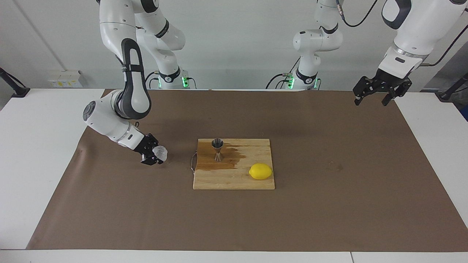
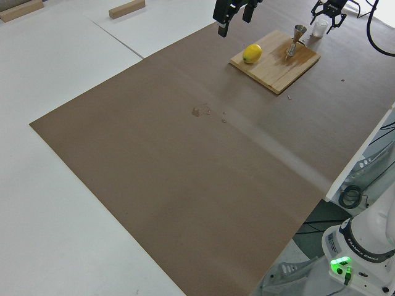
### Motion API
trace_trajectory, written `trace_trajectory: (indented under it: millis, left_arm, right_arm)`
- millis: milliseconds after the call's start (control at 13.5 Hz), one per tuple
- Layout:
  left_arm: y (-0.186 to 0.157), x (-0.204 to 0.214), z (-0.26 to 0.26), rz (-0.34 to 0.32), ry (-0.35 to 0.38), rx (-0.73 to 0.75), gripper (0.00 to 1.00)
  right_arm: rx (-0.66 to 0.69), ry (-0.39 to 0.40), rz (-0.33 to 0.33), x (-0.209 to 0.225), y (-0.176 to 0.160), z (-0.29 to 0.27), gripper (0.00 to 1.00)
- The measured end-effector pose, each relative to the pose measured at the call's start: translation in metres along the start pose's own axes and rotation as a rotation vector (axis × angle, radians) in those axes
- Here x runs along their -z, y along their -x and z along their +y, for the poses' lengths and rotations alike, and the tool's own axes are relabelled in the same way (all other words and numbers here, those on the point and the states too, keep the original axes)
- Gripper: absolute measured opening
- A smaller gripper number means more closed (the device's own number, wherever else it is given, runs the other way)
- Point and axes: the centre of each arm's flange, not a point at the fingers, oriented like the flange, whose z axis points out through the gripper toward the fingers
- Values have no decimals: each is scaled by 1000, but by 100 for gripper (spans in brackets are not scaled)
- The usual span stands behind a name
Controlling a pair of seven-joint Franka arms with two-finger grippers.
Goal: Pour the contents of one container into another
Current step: 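Carry the white cup back and set it down with the right gripper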
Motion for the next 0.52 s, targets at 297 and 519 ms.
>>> trace_trajectory:
  millis: [297, 519]
  left_arm:
    - [0, 0, 0, 0, 0, 0, 100]
    - [0, 0, 0, 0, 0, 0, 100]
  right_arm:
    - [-127, -31, -46, 44, -33, 0, 100]
    - [-323, -67, -188, 81, -57, -10, 100]
